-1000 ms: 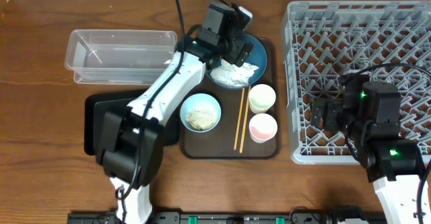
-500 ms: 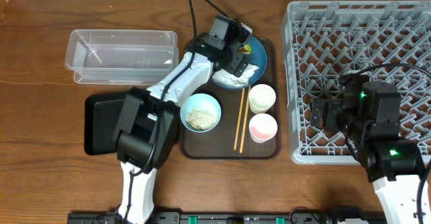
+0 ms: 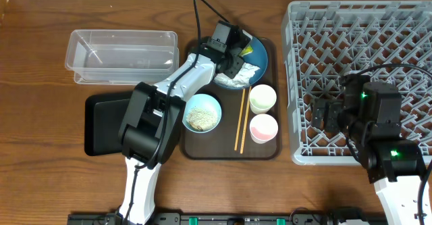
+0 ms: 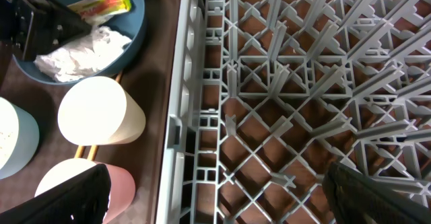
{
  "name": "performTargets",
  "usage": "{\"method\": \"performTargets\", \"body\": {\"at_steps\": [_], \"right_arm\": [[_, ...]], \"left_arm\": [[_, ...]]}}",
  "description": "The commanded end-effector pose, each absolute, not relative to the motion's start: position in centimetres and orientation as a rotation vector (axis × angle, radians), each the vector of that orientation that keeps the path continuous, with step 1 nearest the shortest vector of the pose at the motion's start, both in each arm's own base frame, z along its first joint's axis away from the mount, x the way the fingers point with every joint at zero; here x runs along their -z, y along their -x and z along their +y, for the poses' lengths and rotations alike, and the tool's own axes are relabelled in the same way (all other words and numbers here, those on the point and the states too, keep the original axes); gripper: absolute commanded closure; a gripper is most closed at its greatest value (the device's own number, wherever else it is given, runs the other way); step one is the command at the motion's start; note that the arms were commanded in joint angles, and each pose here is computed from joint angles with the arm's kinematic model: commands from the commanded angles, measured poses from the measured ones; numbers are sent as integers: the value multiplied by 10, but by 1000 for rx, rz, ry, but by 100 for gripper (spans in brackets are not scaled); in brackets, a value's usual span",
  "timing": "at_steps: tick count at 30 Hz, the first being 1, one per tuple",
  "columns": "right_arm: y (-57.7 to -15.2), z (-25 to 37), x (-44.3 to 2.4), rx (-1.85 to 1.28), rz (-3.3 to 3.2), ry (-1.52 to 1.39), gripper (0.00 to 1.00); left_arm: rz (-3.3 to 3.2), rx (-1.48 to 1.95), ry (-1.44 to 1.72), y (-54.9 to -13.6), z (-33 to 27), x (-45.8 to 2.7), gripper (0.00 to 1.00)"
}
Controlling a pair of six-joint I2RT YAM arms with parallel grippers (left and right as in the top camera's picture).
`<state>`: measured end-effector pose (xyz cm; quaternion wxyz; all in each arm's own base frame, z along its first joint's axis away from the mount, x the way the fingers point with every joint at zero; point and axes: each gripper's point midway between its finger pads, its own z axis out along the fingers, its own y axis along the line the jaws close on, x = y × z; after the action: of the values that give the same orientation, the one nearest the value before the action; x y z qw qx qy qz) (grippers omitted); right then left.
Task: Sort waste into correct bins and load items into the dishwasher rack
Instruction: 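Reach the left gripper to the blue plate and grasp the yellow wrapper and paper, then lift the wrapper and paper with the left gripper into the clear bin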
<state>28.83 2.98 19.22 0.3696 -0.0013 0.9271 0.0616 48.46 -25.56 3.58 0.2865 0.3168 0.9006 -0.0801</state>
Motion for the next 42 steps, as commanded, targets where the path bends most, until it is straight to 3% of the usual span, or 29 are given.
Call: {"method": "performTargets", "body": {"at_steps": [1,13,14,15,16,18,20,23,42], "right_arm": [[-291,27,-204,-151,2350,7,1],[-290,27,-203,-151,2354,7,1],[-290,27,-203,-151,2354,7,1],[-290,27,-203,-151,2354,7,1],[-290,27,-203,-151,2353,7,1],[-290,27,-203,-151,2353,7,1],[-290,27,-203,-151,2354,7,1],[-290,27,-203,-151,2353,7,1],[-291,27,-204,-150,2349,7,1]], "left_arm": [[2403,207,-844,-487,-254,-37,85],[2379,177,-740,-484,-243,-92,93],[2375,178,-740,-484,-243,-94,83],[2375,178,-740,-484,-243,-95,60],[2377,178,-740,-483,-243,-94,54],[2385,178,-745,-482,-244,-91,53],[2391,182,-753,-480,-245,-87,42],[2397,181,-758,-481,-247,-79,37],[2355,125,-933,-488,-254,-38,35]]}}
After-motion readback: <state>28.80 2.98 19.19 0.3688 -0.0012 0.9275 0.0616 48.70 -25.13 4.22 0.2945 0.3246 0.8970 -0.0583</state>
